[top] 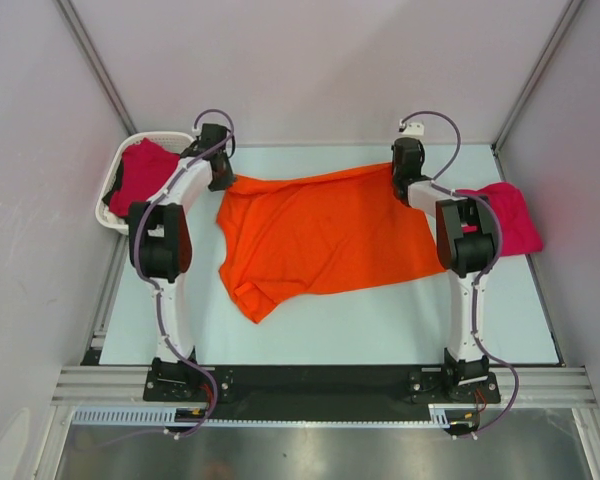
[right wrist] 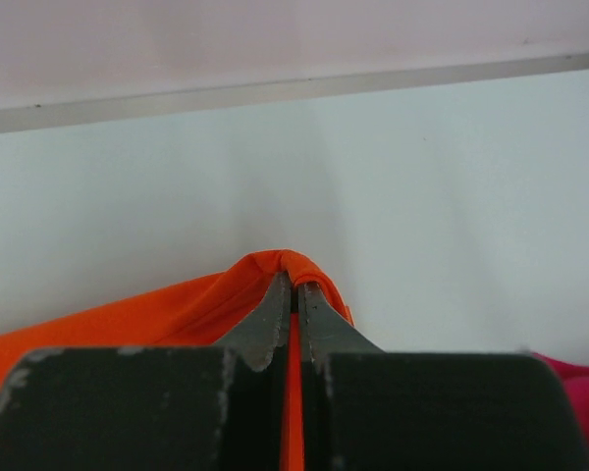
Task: Fold and stack the t-shirts
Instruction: Fold the flattened tshirt in 1/3 of the way
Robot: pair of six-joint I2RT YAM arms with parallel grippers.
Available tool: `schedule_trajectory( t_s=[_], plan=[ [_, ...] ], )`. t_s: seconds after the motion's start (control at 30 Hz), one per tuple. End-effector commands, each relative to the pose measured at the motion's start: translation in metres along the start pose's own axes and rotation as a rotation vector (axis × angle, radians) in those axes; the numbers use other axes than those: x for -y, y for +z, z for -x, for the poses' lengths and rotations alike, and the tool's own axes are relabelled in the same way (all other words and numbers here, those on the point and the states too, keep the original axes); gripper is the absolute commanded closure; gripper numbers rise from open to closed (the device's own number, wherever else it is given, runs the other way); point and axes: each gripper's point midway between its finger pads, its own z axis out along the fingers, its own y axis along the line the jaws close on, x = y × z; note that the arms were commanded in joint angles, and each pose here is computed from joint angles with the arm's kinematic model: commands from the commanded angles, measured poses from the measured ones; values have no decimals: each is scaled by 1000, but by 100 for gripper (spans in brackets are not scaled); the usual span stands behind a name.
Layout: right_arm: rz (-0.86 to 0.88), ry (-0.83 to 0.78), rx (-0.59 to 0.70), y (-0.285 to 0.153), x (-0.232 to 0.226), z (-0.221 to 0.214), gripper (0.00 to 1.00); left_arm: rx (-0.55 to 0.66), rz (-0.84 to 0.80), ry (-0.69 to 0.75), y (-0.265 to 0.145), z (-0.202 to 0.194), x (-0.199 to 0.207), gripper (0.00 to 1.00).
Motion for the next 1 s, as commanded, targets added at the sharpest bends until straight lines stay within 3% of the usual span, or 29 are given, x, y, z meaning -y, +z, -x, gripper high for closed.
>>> schedule_trajectory(
  t_s=[0.0, 0.3, 0.47, 0.67, 0.97],
  plan=[
    [-24, 87, 104, -32, 14, 68, 100, 153, -6, -70, -63, 44, -5, 100],
    [-47, 67, 43, -53, 22, 65, 100, 157, -56, -96, -100, 39, -6, 100],
    [-60, 81, -49, -50, 21, 41, 100, 68, -45, -89, -99, 0, -16, 100],
    [-45, 85, -253, -45, 15, -7, 100, -1, -32, -89, -102, -39, -28, 100],
    [-19, 68, -426, -57, 14, -43, 100, -149, 28, -69, -71, -90, -40, 100]
  ],
)
